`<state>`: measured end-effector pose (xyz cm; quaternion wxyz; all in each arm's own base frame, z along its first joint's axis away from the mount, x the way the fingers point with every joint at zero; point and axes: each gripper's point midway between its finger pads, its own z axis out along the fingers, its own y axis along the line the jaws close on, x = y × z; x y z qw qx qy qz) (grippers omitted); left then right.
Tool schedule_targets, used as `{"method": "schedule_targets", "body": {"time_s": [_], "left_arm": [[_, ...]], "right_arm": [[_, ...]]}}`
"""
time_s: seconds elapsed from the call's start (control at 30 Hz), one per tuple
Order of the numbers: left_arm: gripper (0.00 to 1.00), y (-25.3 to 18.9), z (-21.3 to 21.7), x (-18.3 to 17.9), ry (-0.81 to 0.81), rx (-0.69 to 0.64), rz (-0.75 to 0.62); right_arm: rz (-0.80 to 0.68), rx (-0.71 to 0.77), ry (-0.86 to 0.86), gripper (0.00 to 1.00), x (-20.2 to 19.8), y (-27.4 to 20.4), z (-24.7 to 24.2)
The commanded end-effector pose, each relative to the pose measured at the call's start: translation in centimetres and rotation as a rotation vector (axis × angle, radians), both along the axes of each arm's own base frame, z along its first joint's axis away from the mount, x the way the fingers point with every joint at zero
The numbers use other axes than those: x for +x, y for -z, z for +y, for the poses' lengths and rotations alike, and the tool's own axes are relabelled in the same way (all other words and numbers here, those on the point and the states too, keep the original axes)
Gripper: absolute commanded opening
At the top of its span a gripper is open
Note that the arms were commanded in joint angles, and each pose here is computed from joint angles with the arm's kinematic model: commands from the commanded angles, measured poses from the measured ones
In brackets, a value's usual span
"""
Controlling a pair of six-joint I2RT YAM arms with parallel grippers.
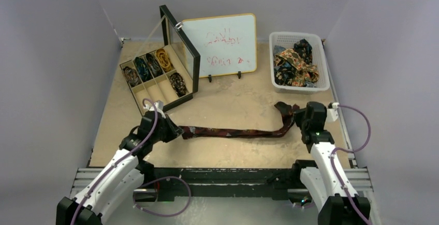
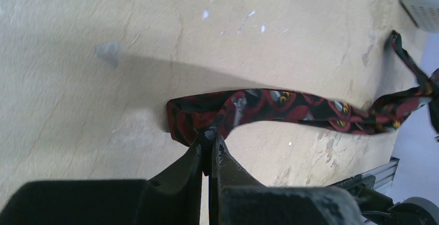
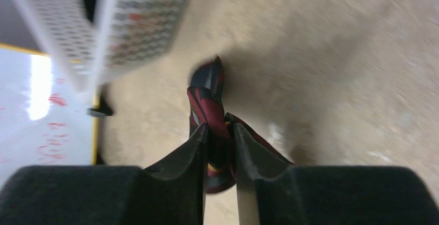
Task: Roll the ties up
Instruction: Flatten out the tie at the center of the board.
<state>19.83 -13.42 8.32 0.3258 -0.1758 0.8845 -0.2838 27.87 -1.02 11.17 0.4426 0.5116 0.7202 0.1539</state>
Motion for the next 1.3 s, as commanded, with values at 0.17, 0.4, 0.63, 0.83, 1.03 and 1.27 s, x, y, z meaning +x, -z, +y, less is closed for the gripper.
{"method": "schedule_targets", "body": {"time_s": [0.17, 0.4, 0.63, 0.83, 1.03, 1.27], "left_arm": [[0.00, -1.4, 1.0, 0.5, -0.101, 0.000, 0.034], [0.00, -2.2, 2.3, 0.3, -0.169, 0.039, 0.062], [0.00, -2.6, 2.3, 0.6, -0.148, 0.064, 0.044], [0.00, -3.8, 2.8, 1.5, -0.151, 0.102, -0.007], [0.00, -3.5, 1.7, 1.6, -0.106, 0.080, 0.022], [0.00, -3.5, 1.4, 1.8, -0.093, 0.072, 0.015]], "right_arm": [[0.036, 0.016, 0.159, 0.73, -2.6, -0.2, -2.1], [0.024, -0.042, 0.025, 0.97, -1.3, -3.3, -1.0], [0.351, -0.084, -0.046, 0.99, -0.9, 2.6, -1.1], [0.361, -0.029, -0.098, 0.99, -1.2, 4.8, 0.2], [0.422, -0.052, -0.130, 0.93, -0.6, 7.2, 0.1], [0.356, -0.068, -0.114, 0.52, 0.8, 7.4, -0.4]]}}
